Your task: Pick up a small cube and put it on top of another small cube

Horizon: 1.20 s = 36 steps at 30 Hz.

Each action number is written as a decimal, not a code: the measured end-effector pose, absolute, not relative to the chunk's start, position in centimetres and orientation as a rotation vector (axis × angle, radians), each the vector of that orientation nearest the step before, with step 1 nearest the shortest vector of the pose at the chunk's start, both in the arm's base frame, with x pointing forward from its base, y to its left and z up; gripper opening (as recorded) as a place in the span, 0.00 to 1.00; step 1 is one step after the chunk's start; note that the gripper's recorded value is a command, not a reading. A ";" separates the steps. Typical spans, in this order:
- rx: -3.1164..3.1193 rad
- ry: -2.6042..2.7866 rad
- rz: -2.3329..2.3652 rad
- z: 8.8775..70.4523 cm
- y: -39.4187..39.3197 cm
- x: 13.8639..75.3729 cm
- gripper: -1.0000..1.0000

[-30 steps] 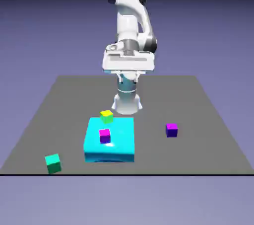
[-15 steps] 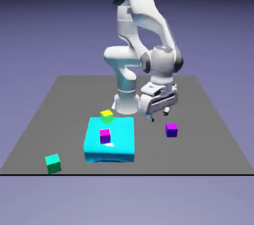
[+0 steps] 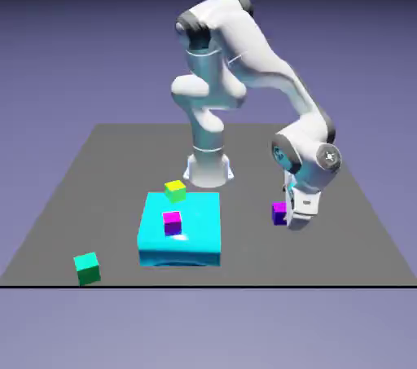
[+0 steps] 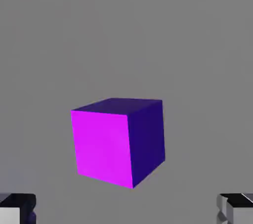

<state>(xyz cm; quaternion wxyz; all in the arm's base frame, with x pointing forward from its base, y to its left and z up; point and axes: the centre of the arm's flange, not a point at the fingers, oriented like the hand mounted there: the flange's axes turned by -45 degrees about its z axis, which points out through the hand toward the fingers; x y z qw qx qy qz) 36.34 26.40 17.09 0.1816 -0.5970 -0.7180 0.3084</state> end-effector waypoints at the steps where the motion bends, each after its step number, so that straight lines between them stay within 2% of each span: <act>1: -1.600 -2.046 0.887 16.8 26.8 35.8 0.50; 7: -1.104 -2.118 0.903 16.1 29.1 33.4 0.50; 13: -0.703 -2.191 0.795 14.9 28.2 32.1 0.50; 21: -0.280 -2.340 0.491 14.6 26.1 31.7 0.50; 32: 0.041 -2.615 0.011 17.6 23.3 33.8 0.50; 36: 0.040 -2.615 0.013 11.9 23.3 31.6 0.50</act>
